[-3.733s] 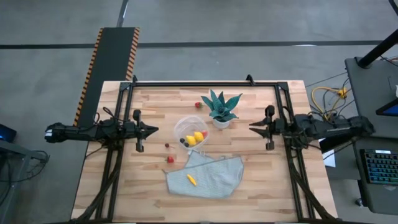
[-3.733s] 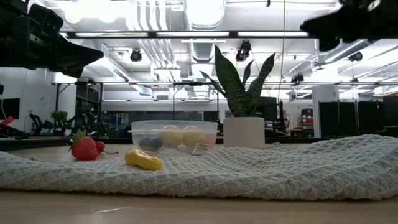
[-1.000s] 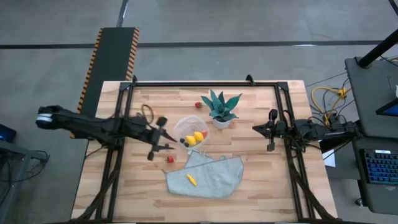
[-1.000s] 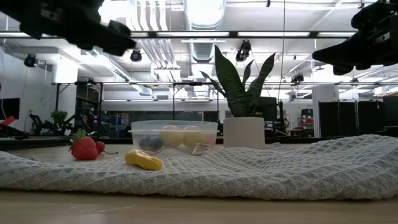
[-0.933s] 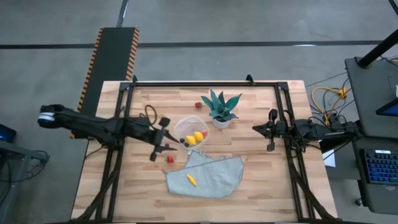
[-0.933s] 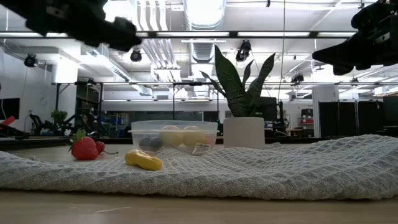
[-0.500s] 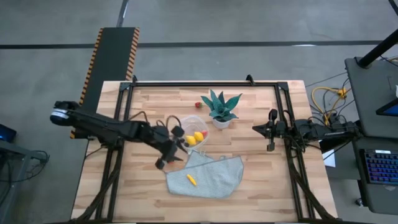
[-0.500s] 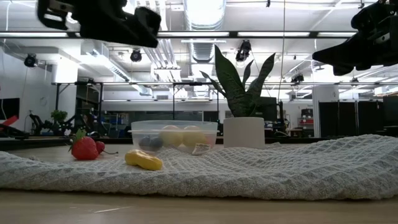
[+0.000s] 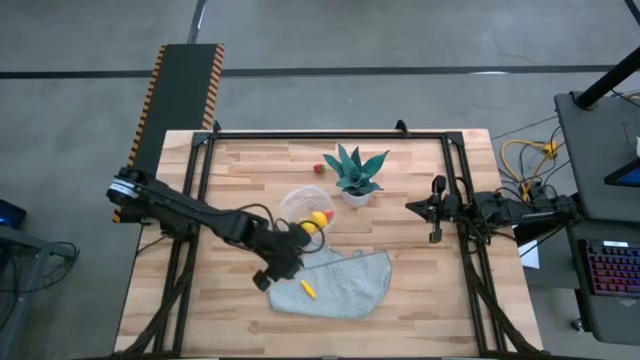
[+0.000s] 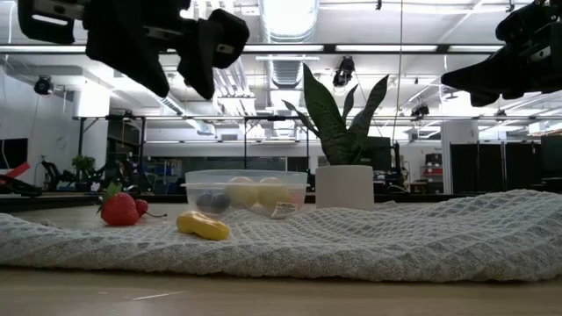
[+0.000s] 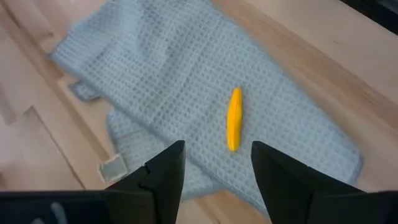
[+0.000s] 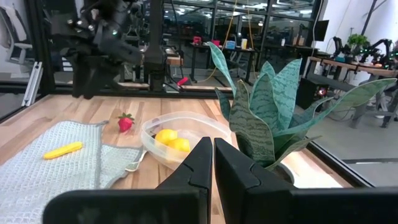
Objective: Pick and placing Produce into tupperware
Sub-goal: Put the yellow corn into the container
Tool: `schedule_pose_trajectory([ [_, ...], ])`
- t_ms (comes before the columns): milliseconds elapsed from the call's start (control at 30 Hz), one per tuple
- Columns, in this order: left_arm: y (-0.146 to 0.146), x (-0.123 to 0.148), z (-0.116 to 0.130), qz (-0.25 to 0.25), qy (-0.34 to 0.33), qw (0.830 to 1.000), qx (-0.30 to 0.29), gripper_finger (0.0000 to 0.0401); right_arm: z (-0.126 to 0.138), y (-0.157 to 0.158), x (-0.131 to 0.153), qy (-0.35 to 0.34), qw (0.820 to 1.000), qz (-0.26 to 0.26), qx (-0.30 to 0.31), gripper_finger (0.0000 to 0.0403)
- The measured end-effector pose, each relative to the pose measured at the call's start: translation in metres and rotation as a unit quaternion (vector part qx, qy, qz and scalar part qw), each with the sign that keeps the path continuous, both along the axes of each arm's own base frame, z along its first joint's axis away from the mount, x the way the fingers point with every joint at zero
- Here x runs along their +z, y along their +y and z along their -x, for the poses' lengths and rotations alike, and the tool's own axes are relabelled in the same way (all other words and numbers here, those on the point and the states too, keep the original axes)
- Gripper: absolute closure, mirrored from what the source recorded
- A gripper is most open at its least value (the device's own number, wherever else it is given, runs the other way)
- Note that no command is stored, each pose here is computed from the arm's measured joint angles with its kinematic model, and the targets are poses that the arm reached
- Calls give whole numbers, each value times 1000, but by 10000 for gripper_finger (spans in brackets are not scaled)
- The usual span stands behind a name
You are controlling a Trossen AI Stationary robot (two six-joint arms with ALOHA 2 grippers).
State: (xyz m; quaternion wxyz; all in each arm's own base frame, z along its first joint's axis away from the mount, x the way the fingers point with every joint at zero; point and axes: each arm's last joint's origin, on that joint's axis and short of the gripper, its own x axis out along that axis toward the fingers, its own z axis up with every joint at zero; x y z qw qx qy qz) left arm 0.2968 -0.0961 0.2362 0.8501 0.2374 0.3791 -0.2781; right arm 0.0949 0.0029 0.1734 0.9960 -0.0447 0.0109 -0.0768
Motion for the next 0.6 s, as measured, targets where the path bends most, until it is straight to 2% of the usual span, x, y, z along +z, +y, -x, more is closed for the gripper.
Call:
schedule_pose_trajectory([
  [100,-6,-7,-8,-17,30,999,1,230,0,0,0,0,1000,0,0,394],
  [267,-13,-15,-23,-11,46,999,21,230,0,0,0,0,1000,0,0,394],
  [600,-26,-39,-30,-27,80,996,8,230,0,0,0,1,1000,0,1,394],
])
